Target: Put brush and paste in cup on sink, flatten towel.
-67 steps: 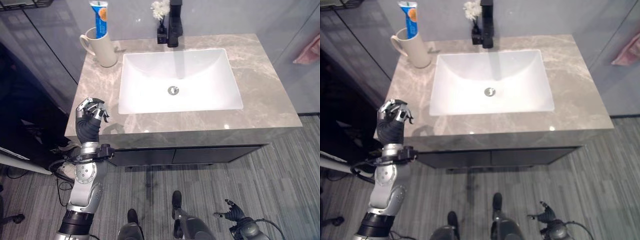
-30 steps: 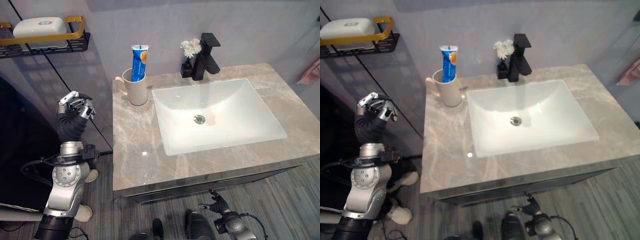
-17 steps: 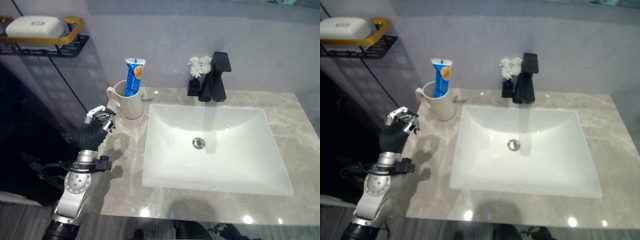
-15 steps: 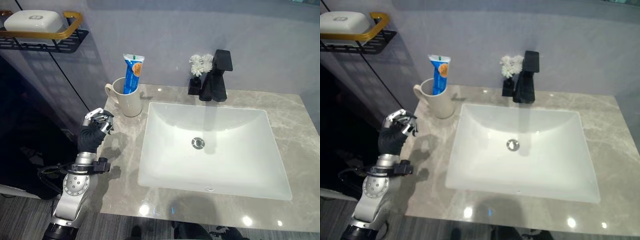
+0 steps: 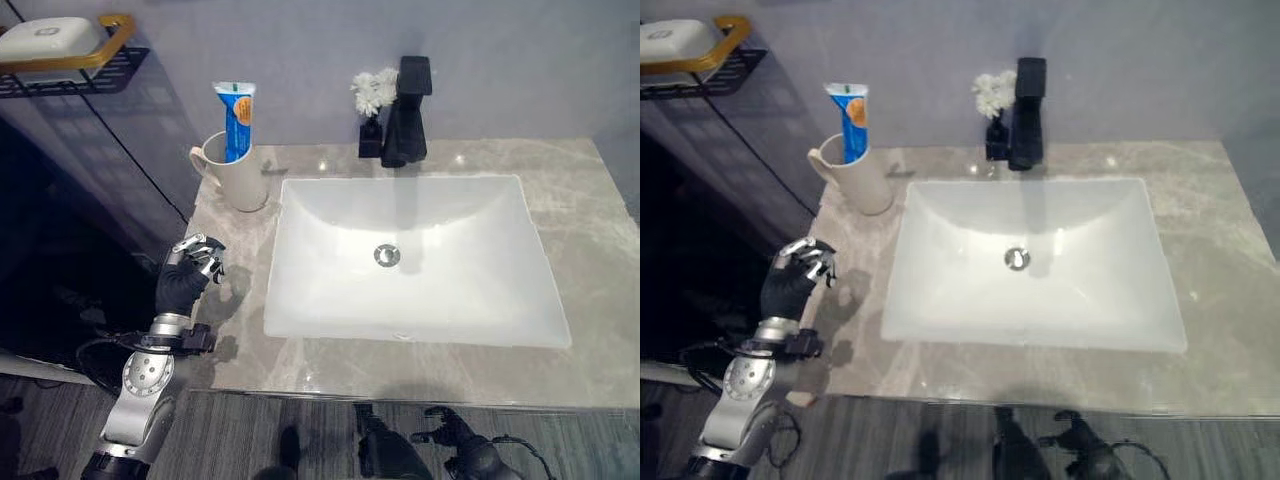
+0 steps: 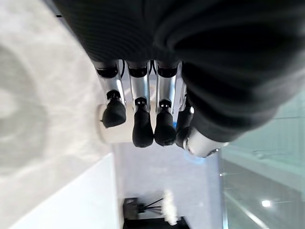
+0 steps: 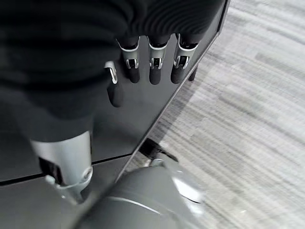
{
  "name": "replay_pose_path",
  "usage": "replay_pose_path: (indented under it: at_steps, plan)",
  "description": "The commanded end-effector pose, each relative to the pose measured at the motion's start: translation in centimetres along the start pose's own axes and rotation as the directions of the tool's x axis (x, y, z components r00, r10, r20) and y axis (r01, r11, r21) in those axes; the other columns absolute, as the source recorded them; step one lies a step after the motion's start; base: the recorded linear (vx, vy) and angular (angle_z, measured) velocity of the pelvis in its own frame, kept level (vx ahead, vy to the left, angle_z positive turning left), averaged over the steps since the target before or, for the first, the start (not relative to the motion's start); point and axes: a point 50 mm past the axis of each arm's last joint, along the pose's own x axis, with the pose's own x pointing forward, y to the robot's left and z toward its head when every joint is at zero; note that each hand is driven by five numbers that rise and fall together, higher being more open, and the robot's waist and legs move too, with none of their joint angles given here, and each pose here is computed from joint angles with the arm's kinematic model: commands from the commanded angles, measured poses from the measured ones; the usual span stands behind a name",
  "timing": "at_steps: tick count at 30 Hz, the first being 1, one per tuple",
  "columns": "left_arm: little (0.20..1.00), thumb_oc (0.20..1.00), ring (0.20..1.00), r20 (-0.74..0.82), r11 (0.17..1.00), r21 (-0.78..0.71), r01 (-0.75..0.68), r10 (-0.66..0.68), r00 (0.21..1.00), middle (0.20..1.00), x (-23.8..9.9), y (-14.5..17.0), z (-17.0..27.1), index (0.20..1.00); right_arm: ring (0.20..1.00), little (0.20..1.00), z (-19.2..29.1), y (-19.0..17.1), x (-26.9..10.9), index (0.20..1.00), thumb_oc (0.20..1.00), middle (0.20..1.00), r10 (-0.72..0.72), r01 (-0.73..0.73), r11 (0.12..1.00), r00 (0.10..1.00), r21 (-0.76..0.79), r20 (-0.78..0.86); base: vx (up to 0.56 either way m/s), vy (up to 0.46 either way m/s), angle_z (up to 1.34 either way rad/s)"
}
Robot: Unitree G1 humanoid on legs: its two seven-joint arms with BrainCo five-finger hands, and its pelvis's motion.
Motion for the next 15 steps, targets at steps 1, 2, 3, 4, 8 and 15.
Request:
replay_pose_path:
  at_steps: [1,2,3,4,8,15]
  plan:
    - [0.200,0.200,0.200,0.130,0.999,0.020,-0.029,0.026,0.991,0.200,1.2,1.2,2.8,0.200,1.000,1.000,3.7,-1.2,0.8,1.000,1.000,1.000,-0.033,0.036,0.999,0.990,-0.025,0.140,-0.08,0.041,-0.04]
    - [0.200,0.200,0.200,0.134,0.999,0.028,-0.019,0.015,0.991,0.200,1.7,1.2,3.0,0.200,1.000,1.000,3.7,-1.5,0.8,1.000,1.000,1.000,-0.044,0.048,0.999,0.988,-0.022,0.147,-0.11,0.138,0.00]
    - [0.200,0.200,0.200,0.153,0.999,0.047,-0.007,-0.001,0.988,0.200,2.2,1.1,3.4,0.200,1.000,1.000,3.2,-1.6,0.6,1.000,1.000,1.000,-0.043,0.049,0.998,0.990,-0.040,0.136,-0.10,0.137,0.10]
    - [0.200,0.200,0.200,0.153,0.999,0.047,-0.007,0.000,0.988,0.200,2.2,1.1,3.4,0.200,1.000,1.000,3.2,-1.6,0.6,1.000,1.000,1.000,-0.044,0.050,0.998,0.990,-0.040,0.136,-0.07,0.145,0.33]
    - [0.200,0.200,0.200,0.135,0.997,0.034,-0.069,0.064,0.989,0.200,1.7,2.0,2.8,0.200,1.000,1.000,3.7,-0.9,0.7,1.000,1.000,1.000,-0.014,0.023,0.998,0.989,-0.058,0.147,-0.04,0.052,-0.34]
    - [0.200,0.200,0.200,0.093,0.996,0.016,-0.082,0.080,0.992,0.200,1.3,2.0,1.9,0.200,1.000,1.000,3.1,-1.3,0.4,1.000,1.000,1.000,-0.014,0.027,0.996,0.989,-0.087,0.147,0.06,-0.046,-0.17]
